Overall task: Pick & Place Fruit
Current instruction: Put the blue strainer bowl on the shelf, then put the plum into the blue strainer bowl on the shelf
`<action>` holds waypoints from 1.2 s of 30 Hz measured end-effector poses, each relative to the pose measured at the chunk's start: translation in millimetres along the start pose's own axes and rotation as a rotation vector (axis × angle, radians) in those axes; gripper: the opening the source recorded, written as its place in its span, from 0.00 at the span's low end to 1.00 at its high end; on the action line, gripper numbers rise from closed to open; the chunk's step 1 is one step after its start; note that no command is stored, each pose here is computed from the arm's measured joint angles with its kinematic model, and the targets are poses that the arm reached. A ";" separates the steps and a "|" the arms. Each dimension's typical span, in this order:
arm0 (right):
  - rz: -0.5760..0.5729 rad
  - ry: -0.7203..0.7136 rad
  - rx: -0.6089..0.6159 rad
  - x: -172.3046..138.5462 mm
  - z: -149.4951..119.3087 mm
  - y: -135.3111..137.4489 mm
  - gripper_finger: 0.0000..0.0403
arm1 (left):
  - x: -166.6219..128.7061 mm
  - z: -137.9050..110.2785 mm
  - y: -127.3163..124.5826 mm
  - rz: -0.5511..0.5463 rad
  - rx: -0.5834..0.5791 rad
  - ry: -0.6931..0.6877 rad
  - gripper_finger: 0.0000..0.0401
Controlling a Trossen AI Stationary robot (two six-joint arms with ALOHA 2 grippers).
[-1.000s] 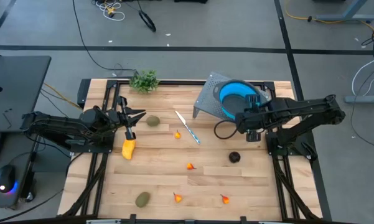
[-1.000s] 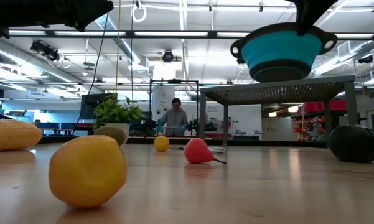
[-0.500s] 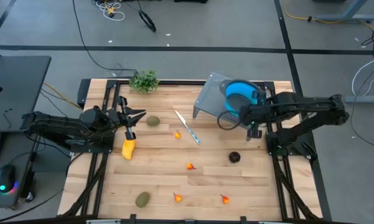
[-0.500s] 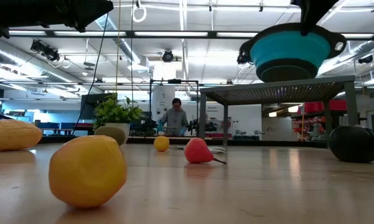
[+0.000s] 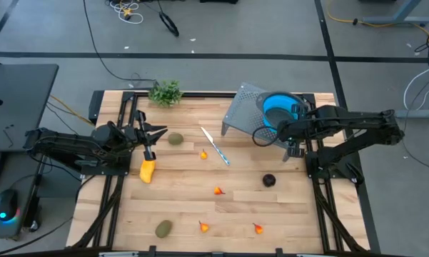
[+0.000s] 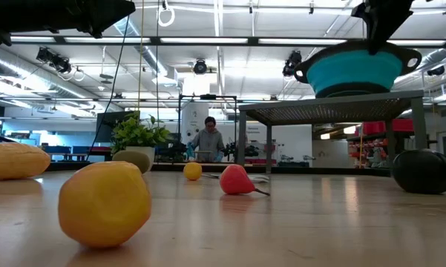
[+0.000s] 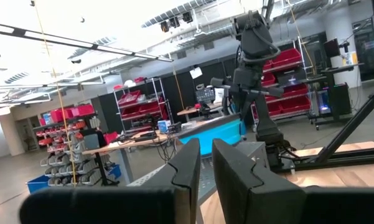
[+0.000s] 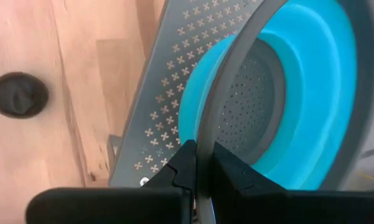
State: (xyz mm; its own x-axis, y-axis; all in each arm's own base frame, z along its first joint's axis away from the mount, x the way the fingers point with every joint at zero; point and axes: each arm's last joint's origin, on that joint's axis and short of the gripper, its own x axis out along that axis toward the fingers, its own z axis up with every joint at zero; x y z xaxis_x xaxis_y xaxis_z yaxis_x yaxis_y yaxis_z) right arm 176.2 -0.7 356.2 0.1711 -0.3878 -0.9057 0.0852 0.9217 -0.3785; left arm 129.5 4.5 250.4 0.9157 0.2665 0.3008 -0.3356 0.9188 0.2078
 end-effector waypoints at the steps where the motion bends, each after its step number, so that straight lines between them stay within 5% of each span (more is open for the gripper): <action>1: -0.001 0.003 -0.002 0.8 -0.1 0.3 0.07 | 0.0 0.0 0.0 0.000 -0.001 0.000 0.13; 9: 0.044 0.014 0.036 2.2 -0.5 1.6 0.09 | 0.0 -0.1 0.0 -0.001 -0.003 0.001 0.13; 22: 0.072 0.018 0.073 1.5 -0.6 2.3 0.28 | 0.0 -0.1 -0.1 -0.001 -0.003 0.001 0.13; 36: 0.118 -0.239 0.299 -51.1 8.3 -19.4 0.31 | 0.0 -0.1 -0.1 -0.001 0.006 0.001 0.13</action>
State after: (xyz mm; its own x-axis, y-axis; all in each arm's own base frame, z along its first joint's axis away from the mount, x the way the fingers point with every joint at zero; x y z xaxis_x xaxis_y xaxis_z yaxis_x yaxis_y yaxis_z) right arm 174.0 1.1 411.4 0.4171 -0.3036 -0.8567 0.3271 0.9295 -0.1701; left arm 129.5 4.5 250.3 0.9162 0.2658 0.3000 -0.3362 0.9172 0.2138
